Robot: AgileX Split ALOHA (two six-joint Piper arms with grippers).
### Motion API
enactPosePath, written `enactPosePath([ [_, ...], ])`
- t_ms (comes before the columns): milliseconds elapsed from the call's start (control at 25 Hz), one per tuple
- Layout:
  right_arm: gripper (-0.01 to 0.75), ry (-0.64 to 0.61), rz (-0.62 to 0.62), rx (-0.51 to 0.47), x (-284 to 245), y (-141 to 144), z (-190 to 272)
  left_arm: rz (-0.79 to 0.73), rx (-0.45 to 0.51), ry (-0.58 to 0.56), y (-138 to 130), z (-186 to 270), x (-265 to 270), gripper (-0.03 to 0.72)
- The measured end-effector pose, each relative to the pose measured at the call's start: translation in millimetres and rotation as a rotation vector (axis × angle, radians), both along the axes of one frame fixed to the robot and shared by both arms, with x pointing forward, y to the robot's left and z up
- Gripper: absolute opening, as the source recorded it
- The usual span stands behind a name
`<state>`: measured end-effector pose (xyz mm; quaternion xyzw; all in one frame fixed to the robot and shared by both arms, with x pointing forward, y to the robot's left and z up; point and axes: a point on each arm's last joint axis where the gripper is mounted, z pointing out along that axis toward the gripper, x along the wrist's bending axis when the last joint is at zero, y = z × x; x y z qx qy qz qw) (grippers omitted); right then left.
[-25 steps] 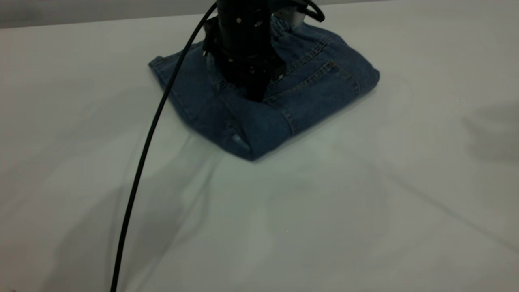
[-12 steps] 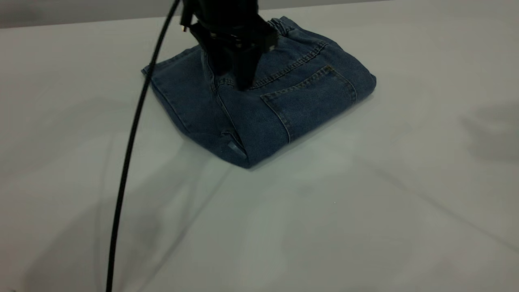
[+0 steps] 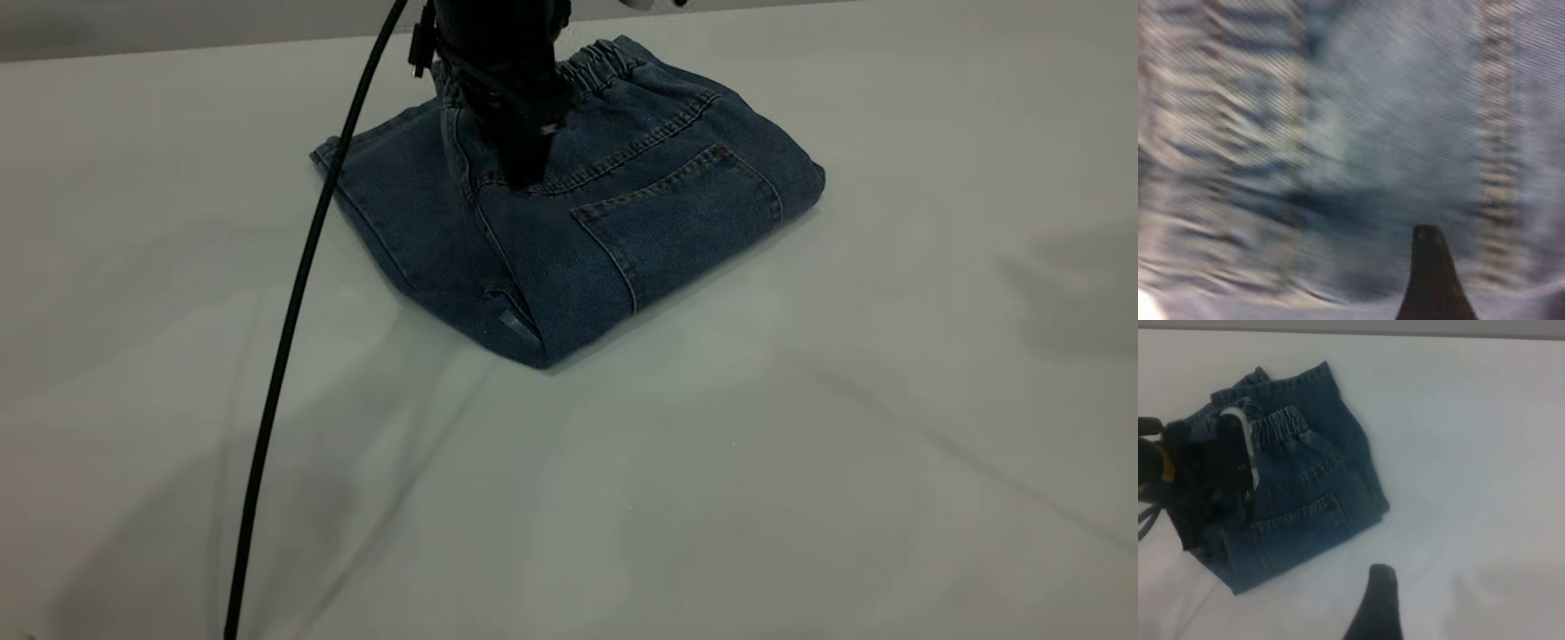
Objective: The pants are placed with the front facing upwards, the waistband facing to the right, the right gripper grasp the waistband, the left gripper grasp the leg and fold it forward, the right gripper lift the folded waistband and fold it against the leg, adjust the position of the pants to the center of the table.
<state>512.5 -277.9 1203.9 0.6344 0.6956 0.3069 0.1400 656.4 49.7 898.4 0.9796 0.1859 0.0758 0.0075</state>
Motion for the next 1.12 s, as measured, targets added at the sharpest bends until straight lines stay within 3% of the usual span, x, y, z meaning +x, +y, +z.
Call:
enactPosePath([
  [280, 0.584, -0.002, 0.009, 0.008, -0.1, 1.1, 0.3, -0.152, 0.027, -0.160, -2.5, -15.1, 17.0, 0.418],
  [680, 0.584, -0.002, 0.009, 0.008, -0.1, 1.1, 0.3, -0.202, 0.051, -0.111, -3.3, -52.5, 16.5, 0.418],
  [880, 0.584, -0.002, 0.009, 0.008, -0.1, 1.1, 0.3, -0.126, 0.029, -0.086, -3.7, -54.2, 14.3, 0.418],
  [1120, 0.584, -0.002, 0.009, 0.008, -0.1, 1.1, 0.3, 0.072, 0.035, -0.027, 0.2, -55.8, 8.6, 0.417],
])
